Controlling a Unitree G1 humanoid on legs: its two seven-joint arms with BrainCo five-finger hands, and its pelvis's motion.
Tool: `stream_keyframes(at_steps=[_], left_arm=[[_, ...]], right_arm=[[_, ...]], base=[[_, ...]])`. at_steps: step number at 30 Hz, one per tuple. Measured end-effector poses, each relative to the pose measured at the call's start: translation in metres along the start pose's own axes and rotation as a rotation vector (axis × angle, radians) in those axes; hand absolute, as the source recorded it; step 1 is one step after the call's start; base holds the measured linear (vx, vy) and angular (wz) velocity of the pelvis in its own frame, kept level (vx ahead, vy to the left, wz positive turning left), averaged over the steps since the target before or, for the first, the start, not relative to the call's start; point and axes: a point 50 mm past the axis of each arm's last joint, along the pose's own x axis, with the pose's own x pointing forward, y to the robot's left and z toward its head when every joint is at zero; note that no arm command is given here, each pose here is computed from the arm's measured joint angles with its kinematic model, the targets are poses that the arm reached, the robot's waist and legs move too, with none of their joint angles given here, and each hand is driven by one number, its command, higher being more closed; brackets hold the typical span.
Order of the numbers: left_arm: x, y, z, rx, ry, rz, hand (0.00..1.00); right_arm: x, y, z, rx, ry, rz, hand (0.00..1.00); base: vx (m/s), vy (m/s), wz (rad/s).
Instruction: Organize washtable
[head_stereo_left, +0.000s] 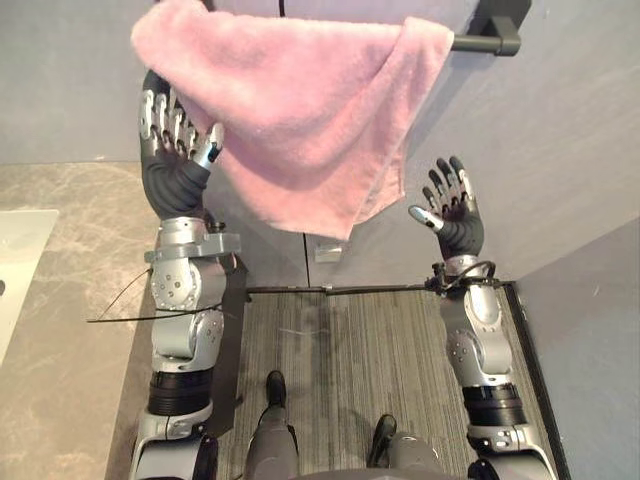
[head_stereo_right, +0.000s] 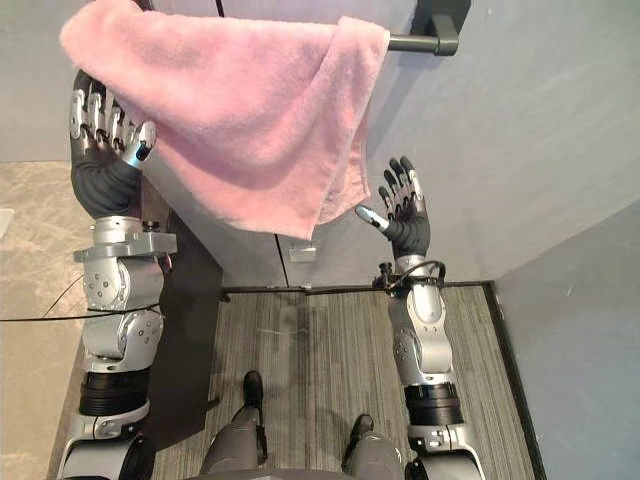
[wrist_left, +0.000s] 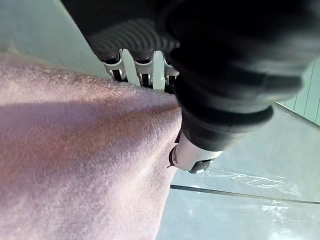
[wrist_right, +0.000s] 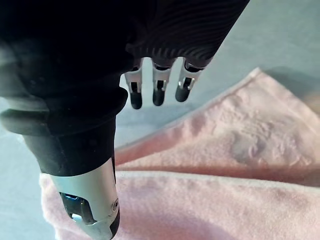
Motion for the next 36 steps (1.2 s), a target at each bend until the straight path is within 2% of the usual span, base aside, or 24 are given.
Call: stream_keyframes(at_steps=[3, 8, 12, 15, 27, 34, 36], left_arm=[[-0.036, 0.012, -0.025, 0.023, 0.166, 0.04, 0.0], [-0.082, 0.036, -0.041, 0.098, 0.361, 0.061, 0.0], [-0.103, 0.06, -0.032, 0.162, 0.401, 0.127, 0.0], [-0.109, 0.067, -0.026, 0.178, 0.394, 0.166, 0.0], [-0.106, 0.06, -0.009, 0.167, 0.306, 0.202, 0.0], [-0.104, 0.037, -0.016, 0.093, 0.316, 0.113, 0.0], [-0.099, 0.029, -0.016, 0.037, 0.304, 0.059, 0.0]], right_arm=[[-0.026, -0.019, -0.016, -0.012, 0.09, -0.066, 0.0], [-0.064, -0.029, -0.039, 0.008, 0.233, -0.09, 0.0], [-0.091, -0.035, -0.049, 0.026, 0.324, -0.078, 0.0], [-0.1, -0.033, -0.052, 0.046, 0.358, -0.054, 0.0], [-0.094, 0.02, -0.053, 0.176, 0.347, 0.199, 0.0], [-0.056, 0.056, -0.051, 0.167, 0.296, 0.392, 0.0], [-0.042, 0.074, -0.044, 0.223, 0.256, 0.474, 0.0]], base=[[0.05, 0.002, 0.02], [0.01, 0.0, 0.0], [0.0, 0.0, 0.0], [0.0, 0.0, 0.0], [-0.04, 0.012, 0.02], [0.0, -0.002, 0.08], [0.02, -0.009, 0.08]])
